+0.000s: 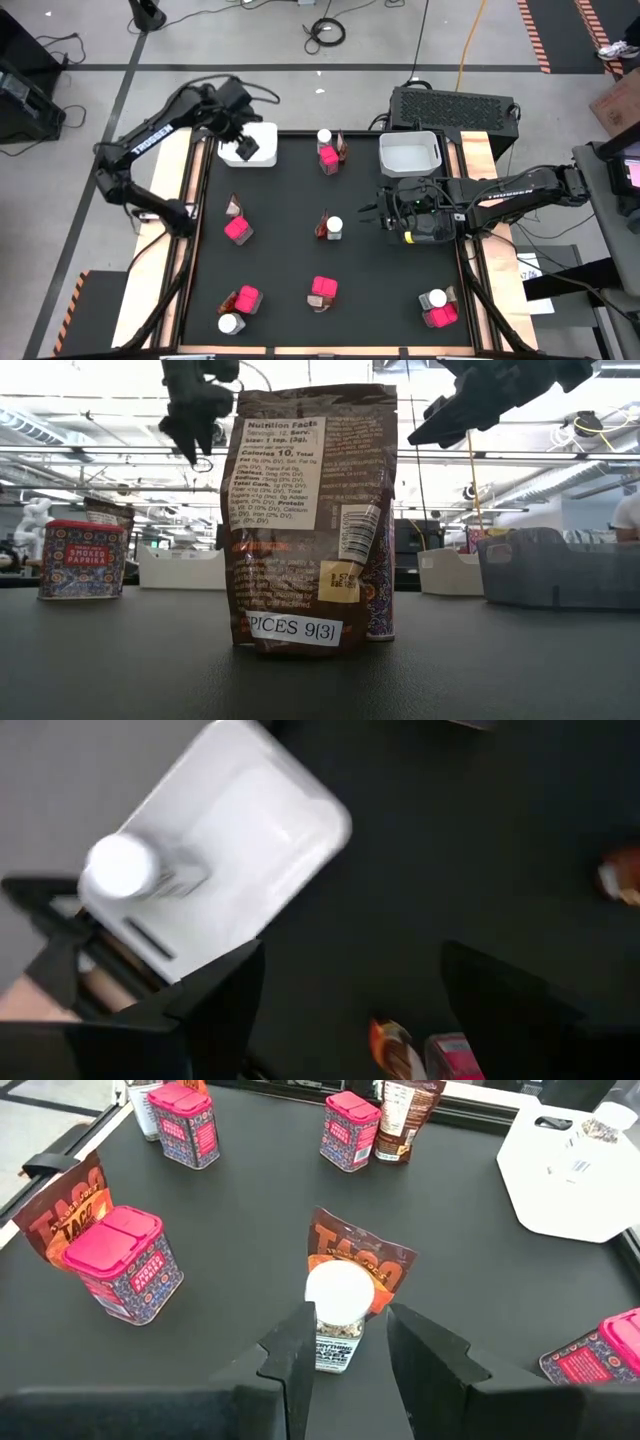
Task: Sort spices by type
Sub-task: Put the white seasoning bottle into the left white bin
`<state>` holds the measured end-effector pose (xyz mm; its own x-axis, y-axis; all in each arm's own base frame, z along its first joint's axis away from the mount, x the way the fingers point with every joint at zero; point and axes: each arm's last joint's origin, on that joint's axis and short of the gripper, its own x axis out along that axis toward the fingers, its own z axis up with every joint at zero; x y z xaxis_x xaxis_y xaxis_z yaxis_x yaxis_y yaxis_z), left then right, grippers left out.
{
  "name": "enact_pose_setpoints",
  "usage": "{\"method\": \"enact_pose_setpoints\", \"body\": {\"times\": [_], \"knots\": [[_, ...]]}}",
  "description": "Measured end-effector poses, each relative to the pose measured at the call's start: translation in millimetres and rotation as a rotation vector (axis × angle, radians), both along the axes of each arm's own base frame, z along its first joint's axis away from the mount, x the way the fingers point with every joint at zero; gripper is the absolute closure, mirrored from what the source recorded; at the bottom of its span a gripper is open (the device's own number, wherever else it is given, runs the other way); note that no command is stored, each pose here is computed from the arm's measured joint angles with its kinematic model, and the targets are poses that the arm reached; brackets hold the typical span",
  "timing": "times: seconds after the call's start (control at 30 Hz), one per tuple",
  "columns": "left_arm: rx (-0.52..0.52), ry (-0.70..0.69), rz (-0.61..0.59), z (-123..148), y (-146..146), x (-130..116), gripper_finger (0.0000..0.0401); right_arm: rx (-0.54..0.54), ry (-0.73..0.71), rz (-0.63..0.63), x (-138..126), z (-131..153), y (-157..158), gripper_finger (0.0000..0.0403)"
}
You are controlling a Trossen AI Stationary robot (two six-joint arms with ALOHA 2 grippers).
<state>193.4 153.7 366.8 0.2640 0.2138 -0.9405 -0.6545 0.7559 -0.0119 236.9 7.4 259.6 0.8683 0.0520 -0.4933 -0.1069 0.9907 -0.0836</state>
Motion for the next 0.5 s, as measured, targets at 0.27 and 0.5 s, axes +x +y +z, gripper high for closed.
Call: {"method": "enact_pose_setpoints", "body": {"times": [0.27, 0.5], "knots": [[0.031, -0.073, -0.22, -20, -45, 23, 0.0096, 0.019, 0.002, -0.011, 0, 0, 0, 0.0283], [0.02, -0.266, -0.461, -50, -80, 59, 0.0096, 0.017, 0.002, -0.009, 0, 0, 0, 0.0283]]}}
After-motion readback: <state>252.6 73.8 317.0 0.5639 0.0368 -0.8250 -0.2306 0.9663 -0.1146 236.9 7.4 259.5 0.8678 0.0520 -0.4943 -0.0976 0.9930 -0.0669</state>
